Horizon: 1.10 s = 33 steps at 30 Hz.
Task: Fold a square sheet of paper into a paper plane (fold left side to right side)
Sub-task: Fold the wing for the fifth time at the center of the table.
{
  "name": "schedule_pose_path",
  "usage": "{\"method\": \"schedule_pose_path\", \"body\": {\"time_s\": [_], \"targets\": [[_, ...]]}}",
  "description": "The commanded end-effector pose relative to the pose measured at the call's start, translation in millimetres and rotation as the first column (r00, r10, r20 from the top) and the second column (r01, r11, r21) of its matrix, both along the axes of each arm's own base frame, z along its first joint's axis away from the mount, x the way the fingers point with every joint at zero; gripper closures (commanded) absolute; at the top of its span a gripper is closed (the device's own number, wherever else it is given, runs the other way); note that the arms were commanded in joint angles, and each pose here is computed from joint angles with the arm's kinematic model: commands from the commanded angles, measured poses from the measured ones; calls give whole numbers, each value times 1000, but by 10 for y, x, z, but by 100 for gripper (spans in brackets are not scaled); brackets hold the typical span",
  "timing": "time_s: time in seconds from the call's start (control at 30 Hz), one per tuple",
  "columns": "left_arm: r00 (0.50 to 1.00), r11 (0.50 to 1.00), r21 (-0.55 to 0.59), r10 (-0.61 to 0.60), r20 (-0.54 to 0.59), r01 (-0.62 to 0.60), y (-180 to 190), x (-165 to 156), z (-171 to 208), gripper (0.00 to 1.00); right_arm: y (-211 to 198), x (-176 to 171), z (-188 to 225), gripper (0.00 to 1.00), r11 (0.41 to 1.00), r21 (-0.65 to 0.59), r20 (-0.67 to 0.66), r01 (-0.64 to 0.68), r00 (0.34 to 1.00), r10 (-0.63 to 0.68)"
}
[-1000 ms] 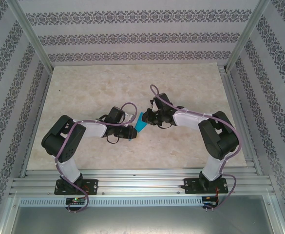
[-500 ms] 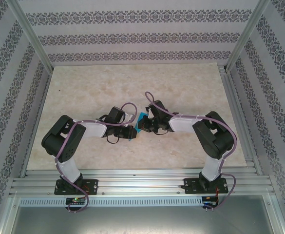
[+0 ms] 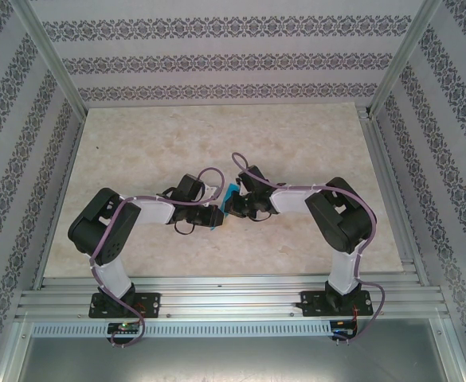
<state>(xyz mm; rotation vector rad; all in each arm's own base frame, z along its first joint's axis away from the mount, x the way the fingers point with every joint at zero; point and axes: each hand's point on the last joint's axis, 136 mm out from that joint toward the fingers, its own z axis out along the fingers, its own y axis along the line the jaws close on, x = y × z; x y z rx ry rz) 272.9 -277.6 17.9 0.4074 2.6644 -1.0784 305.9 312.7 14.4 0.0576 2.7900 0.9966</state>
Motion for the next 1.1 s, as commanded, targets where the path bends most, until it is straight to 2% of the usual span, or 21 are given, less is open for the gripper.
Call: {"method": "schedule_pose_path", "body": {"time_s": [0.0,0.37,0.8,1.07], "targets": [[985,984,171,-14,-173,44,251,-491,-554,87,-243,43,-226,91,989,-149,11,20,1000,-18],[982,983,178,-5,-188,39,307,-568,-614,88,-687,406,-242,91,973,-218,63,81,996,-69],[984,984,176,-4,-180,36,319,-580,-581,88,-1212,796,-311,91,940,-314,64,131,991,-117],[986,985,171,0,-169,29,314,-567,-537,88,-1448,1011,-181,91,923,-344,104,170,984,-142]]}}
